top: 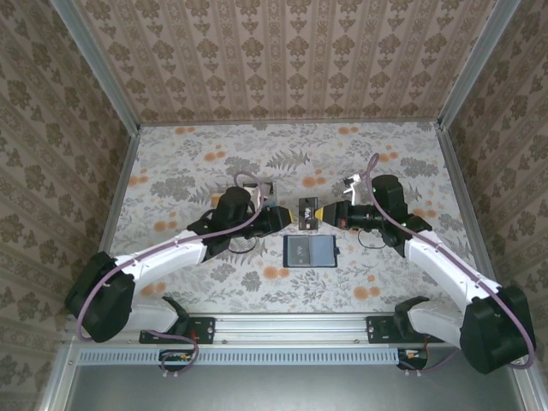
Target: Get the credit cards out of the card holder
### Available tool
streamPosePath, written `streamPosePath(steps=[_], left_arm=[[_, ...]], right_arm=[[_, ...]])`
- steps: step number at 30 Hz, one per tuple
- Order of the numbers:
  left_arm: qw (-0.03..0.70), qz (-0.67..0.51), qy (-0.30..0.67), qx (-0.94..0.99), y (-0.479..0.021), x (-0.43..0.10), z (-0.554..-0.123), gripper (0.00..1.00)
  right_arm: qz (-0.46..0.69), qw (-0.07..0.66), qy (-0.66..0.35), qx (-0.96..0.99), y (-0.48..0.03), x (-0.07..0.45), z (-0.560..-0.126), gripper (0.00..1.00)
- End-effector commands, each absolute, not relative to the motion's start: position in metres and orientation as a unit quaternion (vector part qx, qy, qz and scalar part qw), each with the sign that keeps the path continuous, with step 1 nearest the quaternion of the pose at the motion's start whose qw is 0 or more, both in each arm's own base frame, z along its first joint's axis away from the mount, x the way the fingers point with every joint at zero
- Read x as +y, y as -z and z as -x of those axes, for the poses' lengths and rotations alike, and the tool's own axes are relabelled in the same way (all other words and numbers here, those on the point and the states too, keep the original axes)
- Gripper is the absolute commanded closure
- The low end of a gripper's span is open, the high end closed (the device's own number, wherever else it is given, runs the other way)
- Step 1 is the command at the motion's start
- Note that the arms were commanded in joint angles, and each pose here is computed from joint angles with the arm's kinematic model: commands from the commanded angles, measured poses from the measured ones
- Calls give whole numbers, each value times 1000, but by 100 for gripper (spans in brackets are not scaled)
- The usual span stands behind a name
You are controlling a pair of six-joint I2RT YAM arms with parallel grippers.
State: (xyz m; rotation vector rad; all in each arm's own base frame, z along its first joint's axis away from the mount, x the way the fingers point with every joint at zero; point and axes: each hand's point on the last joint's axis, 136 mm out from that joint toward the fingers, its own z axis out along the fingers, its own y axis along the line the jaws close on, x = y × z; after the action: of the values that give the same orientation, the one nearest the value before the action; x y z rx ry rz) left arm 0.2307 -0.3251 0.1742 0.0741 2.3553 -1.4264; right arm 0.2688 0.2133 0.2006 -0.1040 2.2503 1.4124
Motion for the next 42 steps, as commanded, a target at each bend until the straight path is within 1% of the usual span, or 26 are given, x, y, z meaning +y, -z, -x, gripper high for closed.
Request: streamPosePath(steps=[1, 5, 14, 19, 23, 27, 28, 30, 31, 32, 33, 34, 36, 38, 39, 41, 42], left_arm=[[204, -35, 553, 807, -201, -330, -229, 65], [205, -38, 558, 804, -203, -330, -228, 67], [207, -47, 570, 794, -211, -331, -224, 68], [204, -51, 576, 789, -214, -333, -223, 71], [203, -53, 580, 787, -215, -333, -221, 77], [207, -55, 582, 785, -219, -332, -220, 90], [208, -55, 579, 786, -219, -331, -220, 95], [209, -55, 572, 791, -217, -328, -219, 100], [212, -57, 570, 792, -218, -327, -218, 100], [213, -58, 565, 795, -217, -325, -218, 100], [214, -60, 560, 798, -216, -323, -217, 100], [216, -61, 554, 802, -216, -321, -217, 100], [222, -68, 537, 811, -215, -315, -217, 100], [226, -75, 519, 821, -214, -307, -217, 100], [229, -79, 508, 827, -213, -303, -218, 100], [240, -91, 473, 843, -212, -291, -221, 100], [247, -99, 451, 852, -211, -284, -222, 100]], right_arm=[[70, 240, -552, 796, -225, 227, -270, 100], [72, 233, -552, 797, -222, 232, -270, 100], [76, 221, -557, 797, -218, 239, -269, 100], [82, 213, -564, 794, -218, 243, -268, 100], [83, 208, -563, 795, -215, 244, -267, 100], [79, 206, -553, 803, -208, 242, -267, 100], [79, 206, -550, 805, -206, 242, -267, 94], [78, 208, -545, 809, -204, 240, -267, 87], [76, 209, -540, 812, -202, 239, -267, 78], [75, 210, -533, 816, -200, 238, -267, 59], [74, 212, -527, 820, -199, 236, -267, 48], [73, 214, -520, 823, -198, 234, -267, 42], [70, 220, -506, 831, -196, 230, -267, 28], [69, 227, -496, 835, -195, 227, -267, 25], [68, 230, -490, 838, -195, 225, -267, 23], [63, 238, -475, 845, -194, 220, -267, 8], [61, 243, -468, 847, -195, 218, -268, 3]])
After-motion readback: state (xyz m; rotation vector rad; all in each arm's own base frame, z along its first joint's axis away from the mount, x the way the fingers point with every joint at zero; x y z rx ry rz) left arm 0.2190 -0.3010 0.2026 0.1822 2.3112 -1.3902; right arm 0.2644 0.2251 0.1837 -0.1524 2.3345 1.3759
